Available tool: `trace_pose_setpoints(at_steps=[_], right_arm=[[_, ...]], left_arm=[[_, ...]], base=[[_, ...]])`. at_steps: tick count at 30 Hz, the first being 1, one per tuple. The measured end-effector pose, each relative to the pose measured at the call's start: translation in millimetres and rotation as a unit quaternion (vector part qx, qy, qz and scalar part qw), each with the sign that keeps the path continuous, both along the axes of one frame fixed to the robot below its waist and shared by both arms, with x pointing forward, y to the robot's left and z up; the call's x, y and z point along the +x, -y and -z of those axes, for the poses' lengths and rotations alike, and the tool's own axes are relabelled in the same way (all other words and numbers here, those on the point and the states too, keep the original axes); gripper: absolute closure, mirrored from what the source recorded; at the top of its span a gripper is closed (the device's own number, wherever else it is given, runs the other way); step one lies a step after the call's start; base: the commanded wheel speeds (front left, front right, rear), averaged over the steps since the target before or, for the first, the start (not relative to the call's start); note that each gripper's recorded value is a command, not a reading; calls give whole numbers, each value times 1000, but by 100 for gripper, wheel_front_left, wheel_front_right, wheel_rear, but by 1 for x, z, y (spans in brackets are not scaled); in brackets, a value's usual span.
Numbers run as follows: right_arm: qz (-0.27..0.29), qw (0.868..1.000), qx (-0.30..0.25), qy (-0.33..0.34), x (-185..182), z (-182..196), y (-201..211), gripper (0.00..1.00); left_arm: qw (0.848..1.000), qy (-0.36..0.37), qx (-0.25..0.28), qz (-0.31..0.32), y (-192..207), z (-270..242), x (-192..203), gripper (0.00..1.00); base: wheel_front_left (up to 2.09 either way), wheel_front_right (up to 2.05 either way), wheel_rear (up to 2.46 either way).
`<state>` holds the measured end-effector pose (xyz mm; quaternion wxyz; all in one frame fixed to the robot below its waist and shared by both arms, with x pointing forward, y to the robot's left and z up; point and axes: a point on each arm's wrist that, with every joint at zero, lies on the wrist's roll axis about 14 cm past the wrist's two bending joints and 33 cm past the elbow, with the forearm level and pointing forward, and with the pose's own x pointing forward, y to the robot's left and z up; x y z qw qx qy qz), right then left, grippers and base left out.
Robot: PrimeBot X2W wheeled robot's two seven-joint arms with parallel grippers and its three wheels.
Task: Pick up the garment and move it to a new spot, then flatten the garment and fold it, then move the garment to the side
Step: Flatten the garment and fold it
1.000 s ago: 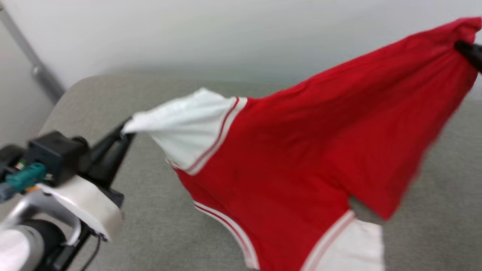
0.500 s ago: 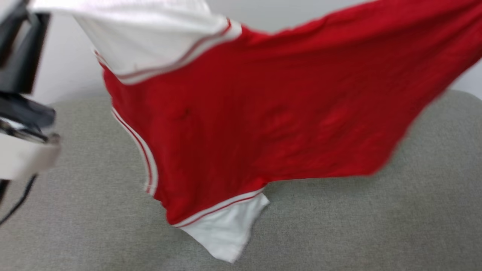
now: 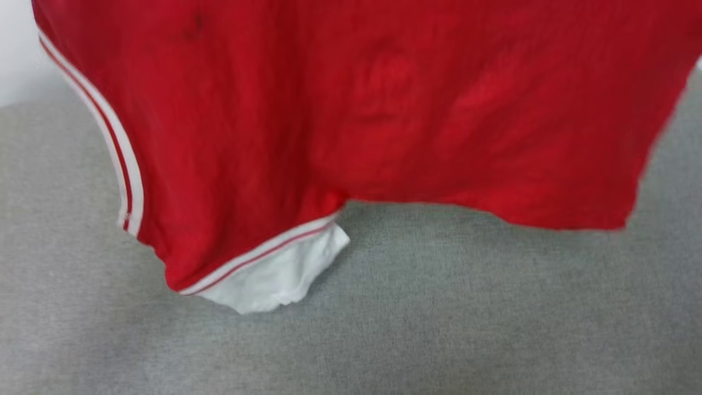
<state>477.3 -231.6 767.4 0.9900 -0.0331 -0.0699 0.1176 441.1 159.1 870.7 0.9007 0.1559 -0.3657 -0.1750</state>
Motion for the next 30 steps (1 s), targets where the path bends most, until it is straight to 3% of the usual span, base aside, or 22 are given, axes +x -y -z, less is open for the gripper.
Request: trace_pose_setpoints(at_steps=[12, 21, 30], right_arm=[[19, 999, 13, 38, 104, 23, 6, 100], [32, 999, -14, 21, 190, 84, -4, 100], [-6, 999, -39, 9, 231, 163, -40, 100]], left_arm=[[1000, -3, -11, -12, -2, 2, 130, 100], [999, -2, -24, -44, -7, 24, 219, 100], [995, -79, -21, -56, -17, 116, 277, 100]], base=[[0, 0, 0], [0, 0, 0], [0, 0, 0]])
